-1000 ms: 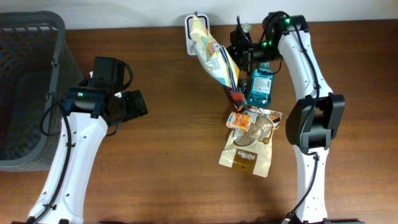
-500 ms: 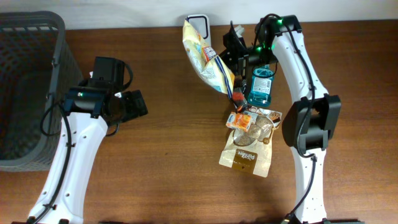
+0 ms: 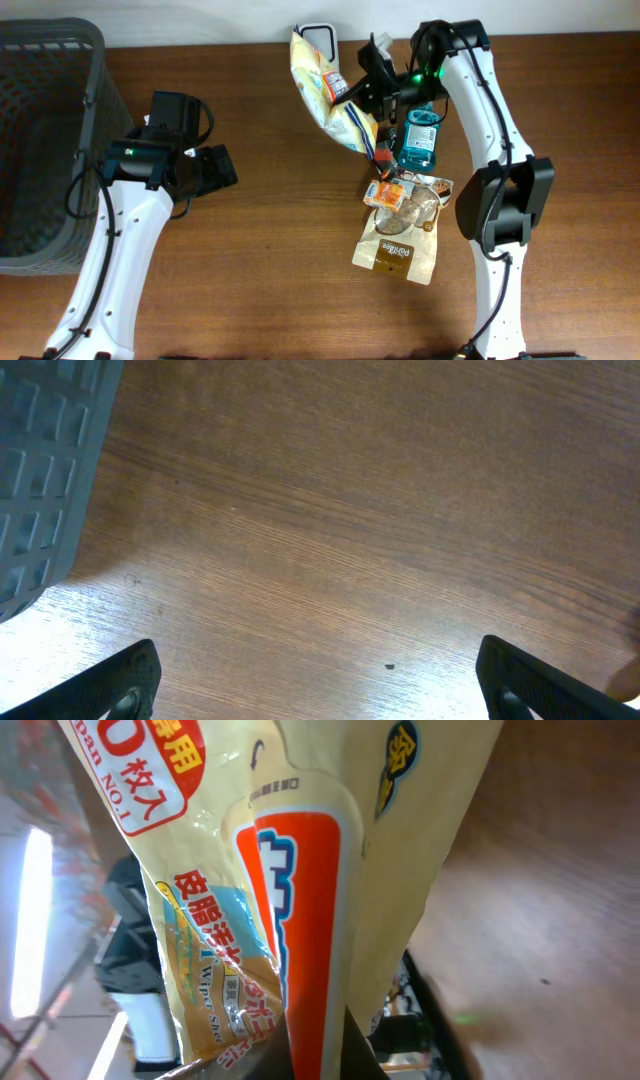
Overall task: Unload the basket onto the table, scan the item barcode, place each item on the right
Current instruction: 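Hold the snack bag in front of the white scanner, right gripper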
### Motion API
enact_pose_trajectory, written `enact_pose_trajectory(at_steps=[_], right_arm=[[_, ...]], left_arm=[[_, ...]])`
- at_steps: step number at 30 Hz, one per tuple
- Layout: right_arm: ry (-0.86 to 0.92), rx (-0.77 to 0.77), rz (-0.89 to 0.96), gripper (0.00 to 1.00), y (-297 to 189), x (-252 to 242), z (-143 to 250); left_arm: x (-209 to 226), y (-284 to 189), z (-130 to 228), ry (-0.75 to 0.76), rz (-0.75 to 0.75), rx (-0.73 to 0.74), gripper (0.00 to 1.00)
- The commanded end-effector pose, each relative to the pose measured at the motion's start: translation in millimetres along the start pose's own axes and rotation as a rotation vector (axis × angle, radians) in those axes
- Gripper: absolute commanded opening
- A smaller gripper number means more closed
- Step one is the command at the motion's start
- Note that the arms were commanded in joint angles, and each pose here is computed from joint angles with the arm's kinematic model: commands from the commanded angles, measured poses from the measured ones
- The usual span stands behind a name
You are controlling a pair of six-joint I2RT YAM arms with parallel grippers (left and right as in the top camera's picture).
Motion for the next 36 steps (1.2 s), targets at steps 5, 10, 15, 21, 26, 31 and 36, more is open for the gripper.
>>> enact_pose_trajectory(at_steps=[5, 10, 15, 21, 26, 31, 36], right_arm=[[-0.182, -0.004, 0.173, 0.04, -2, 8, 11], [-0.136, -0.006, 0.084, 0.04, -2, 16, 11], [-0.133, -0.003, -0.034, 0.04, -1, 27, 12], [-0.209, -0.003, 0.085, 0.04, -2, 16, 11], [-0.363, 0.021, 0.277, 0.04, -5, -1, 10], [-0.475, 0.056, 0.393, 0.04, -8, -11, 9], [-0.478, 0.050, 0.399, 0.04, -11, -12, 8]], left_arm=[[2, -7, -2, -0.017, -0.007, -0.024, 0.99], [2, -7, -2, -0.017, -0.007, -0.024, 0.99], [2, -7, -2, -0.017, -0.007, -0.024, 0.99], [2, -7, -2, -0.017, -0.007, -0.024, 0.99], [2, -7, -2, -0.017, -0.007, -0.024, 0.99], [2, -7, -2, -0.017, -0.007, -0.024, 0.99], [2, -7, -2, -0.017, -0.007, -0.024, 0.99]])
Point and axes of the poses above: each gripper's point midway between its finger pads, its own y axis out along the fingers, its own x axis along the line the jaws close on, z = x × y, the point moved 8 cm from there along -y, back along the fingers, and after that the axes turned 13 degrees about y, right-handed, at the moved point
